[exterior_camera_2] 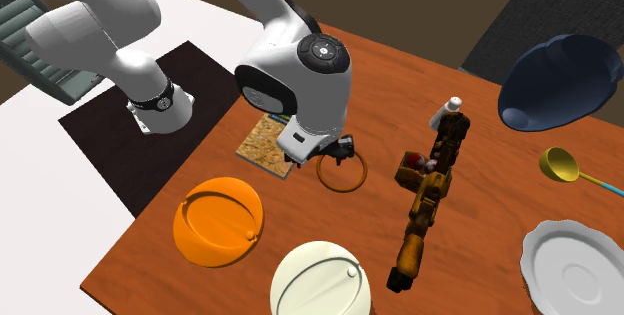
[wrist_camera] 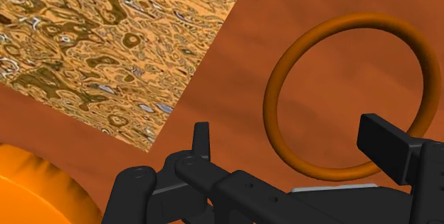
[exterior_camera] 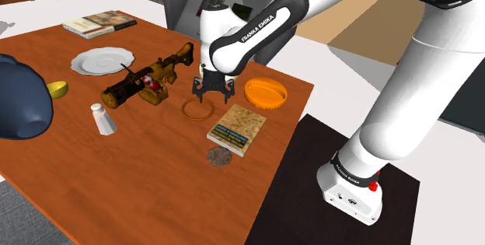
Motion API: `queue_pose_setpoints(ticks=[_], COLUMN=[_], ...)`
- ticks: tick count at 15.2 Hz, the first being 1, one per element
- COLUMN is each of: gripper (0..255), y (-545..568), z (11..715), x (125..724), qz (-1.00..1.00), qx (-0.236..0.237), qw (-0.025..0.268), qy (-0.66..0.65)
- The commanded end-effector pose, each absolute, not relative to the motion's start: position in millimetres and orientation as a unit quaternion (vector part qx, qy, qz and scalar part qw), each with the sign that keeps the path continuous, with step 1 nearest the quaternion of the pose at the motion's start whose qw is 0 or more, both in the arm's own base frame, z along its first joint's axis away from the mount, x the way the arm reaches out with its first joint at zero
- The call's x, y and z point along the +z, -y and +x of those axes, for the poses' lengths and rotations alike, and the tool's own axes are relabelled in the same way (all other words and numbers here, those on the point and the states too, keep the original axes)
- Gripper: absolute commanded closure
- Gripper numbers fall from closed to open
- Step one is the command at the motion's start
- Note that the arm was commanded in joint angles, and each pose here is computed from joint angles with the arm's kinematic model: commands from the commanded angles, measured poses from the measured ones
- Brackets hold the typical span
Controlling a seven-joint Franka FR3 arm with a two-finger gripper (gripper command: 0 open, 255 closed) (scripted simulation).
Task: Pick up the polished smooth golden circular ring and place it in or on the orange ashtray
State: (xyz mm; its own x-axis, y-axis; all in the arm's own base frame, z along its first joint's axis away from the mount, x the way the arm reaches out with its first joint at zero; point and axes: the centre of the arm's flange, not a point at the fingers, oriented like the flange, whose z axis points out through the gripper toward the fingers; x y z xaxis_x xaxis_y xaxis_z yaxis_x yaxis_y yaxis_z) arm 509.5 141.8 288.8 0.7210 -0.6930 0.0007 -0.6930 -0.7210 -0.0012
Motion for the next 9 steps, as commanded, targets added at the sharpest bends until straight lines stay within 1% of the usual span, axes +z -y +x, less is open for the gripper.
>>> queue_pose_setpoints(ticks=[1, 4, 9], gripper=[0, 0, 0], y=[-143.0, -143.0, -143.0], z=[509.3, 509.4, 509.4], x=[278.6, 259.8, 259.8], qz=[-0.927, -0.927, -0.927], qx=[-0.001, -0.001, -0.001], qw=[0.001, 0.001, 0.001], qy=[-0.375, -0.375, -0.375])
